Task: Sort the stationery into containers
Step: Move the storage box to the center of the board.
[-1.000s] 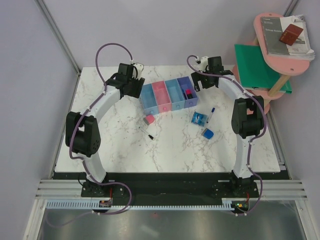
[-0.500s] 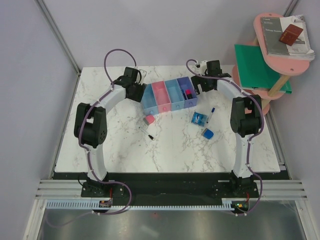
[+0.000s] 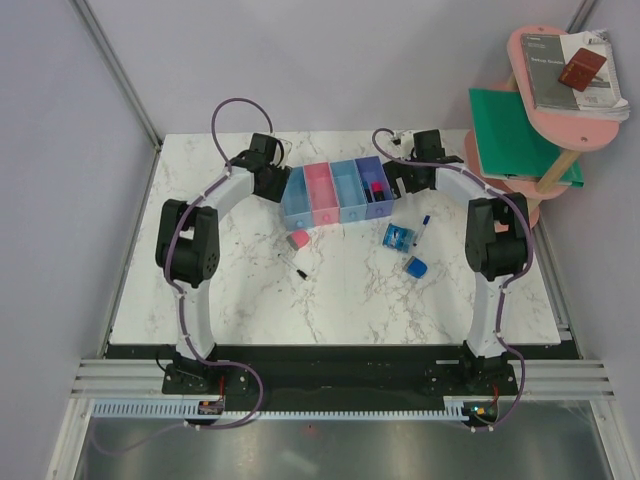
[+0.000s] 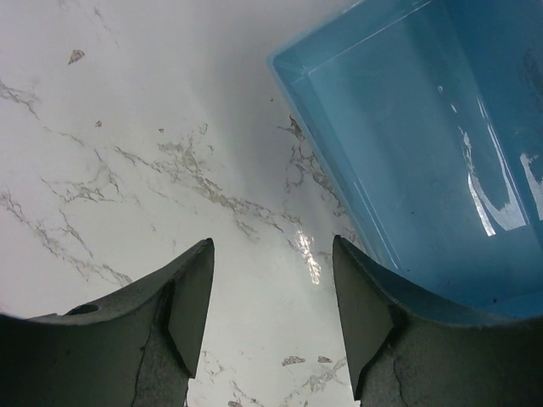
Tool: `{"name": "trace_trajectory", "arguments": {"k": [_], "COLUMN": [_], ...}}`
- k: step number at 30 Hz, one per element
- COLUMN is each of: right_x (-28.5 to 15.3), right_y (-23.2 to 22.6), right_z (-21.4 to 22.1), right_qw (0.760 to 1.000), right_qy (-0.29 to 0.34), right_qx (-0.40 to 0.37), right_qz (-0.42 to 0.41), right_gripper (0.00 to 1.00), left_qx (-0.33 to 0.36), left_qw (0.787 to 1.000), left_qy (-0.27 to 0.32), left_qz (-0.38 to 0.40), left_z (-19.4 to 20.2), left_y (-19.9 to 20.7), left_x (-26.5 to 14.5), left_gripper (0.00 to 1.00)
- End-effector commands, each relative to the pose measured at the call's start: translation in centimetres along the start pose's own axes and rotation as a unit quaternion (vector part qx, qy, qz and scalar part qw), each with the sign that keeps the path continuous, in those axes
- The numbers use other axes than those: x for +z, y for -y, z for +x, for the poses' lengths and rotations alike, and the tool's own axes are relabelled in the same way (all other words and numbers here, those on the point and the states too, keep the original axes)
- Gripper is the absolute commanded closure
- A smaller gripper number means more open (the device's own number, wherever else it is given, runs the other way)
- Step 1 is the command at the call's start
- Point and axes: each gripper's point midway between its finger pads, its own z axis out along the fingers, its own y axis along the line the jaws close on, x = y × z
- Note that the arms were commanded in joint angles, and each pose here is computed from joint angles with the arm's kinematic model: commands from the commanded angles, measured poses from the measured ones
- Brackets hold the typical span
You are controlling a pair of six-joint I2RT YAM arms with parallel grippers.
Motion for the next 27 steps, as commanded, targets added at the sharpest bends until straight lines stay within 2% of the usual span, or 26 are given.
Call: {"name": "trace_trajectory", "arguments": {"k": [1,10,27], "right_x": [-2.1,-3.4,-3.4], "right_y": [-1.7,-3.9,-3.8], "right_z": [-0.4,1.0,2.1], "right_qw": [1.000,0.999,0.999], "right_qy": [0.007,0.000,-0.007], "right_qx": [-0.012,-0.023,-0.029], "right_qz": [-0.014,-0.029,-0.015], "right_gripper": [0.02,0.02,0.02], "left_qx": [0.011,0.020,0.045], "left_qw": [0.999,0.998,0.995], "left_qy": [0.033,0.038,0.047], "left_qz": [0.026,0.046,0.074], "left_z": [-2.5,-3.2,-4.4], "left_y": [1.8,3.5,7.2], "left_x": [0.4,0.8,1.8], "left_gripper": [0.35,0.35,0.35]}}
